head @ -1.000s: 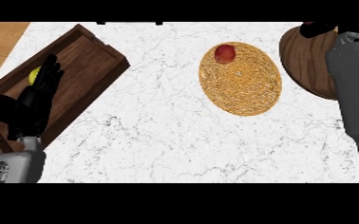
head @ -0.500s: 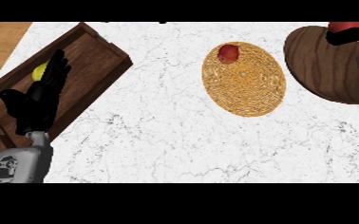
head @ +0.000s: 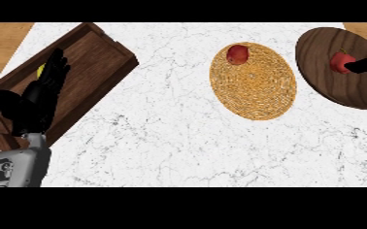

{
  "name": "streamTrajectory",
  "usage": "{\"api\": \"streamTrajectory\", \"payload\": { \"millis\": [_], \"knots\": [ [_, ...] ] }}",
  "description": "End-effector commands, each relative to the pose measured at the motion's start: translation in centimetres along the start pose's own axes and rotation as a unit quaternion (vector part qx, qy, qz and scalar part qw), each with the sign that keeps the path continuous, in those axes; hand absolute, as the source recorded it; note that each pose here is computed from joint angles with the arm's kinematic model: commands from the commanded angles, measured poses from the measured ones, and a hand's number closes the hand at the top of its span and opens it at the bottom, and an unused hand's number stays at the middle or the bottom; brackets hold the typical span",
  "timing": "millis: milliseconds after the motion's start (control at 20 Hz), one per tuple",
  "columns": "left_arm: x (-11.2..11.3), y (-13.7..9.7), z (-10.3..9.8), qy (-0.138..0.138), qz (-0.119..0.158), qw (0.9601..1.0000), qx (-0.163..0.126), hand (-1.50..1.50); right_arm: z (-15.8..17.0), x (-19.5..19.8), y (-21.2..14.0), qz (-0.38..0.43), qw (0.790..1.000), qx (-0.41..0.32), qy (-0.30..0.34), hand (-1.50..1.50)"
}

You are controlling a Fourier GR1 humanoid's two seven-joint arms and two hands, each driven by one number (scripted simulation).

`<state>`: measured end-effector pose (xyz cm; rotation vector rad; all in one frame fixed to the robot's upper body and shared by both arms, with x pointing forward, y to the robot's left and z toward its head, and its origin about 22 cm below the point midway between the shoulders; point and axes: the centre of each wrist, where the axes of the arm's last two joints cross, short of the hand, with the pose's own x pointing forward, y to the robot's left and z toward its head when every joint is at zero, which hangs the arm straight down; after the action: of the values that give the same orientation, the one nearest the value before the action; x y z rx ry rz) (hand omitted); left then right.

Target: Pick the bell pepper from the placemat and place it in the bowl

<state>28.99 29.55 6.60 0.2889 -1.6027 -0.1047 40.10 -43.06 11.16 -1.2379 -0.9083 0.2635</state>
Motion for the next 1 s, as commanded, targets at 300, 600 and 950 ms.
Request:
{"api": "streamTrajectory", "payload": {
  "millis": [300,600,950],
  "knots": [
    [-0.1,0.4,0.3,0.013,0.002,0.9999,0.005,0.00,-0.8,-2.0,-1.9,-0.237,0.970,-0.008,-0.053,-1.50],
    [0.3,0.7,-0.1,0.009,0.010,0.9996,0.023,0.00,-1.3,-5.0,-3.9,-0.426,0.900,-0.080,-0.054,-1.50],
    [0.1,1.8,2.1,0.023,-0.001,0.9995,0.021,0.00,-0.4,-16.8,-6.9,-0.430,0.901,-0.049,-0.039,-1.50]
  ]
}}
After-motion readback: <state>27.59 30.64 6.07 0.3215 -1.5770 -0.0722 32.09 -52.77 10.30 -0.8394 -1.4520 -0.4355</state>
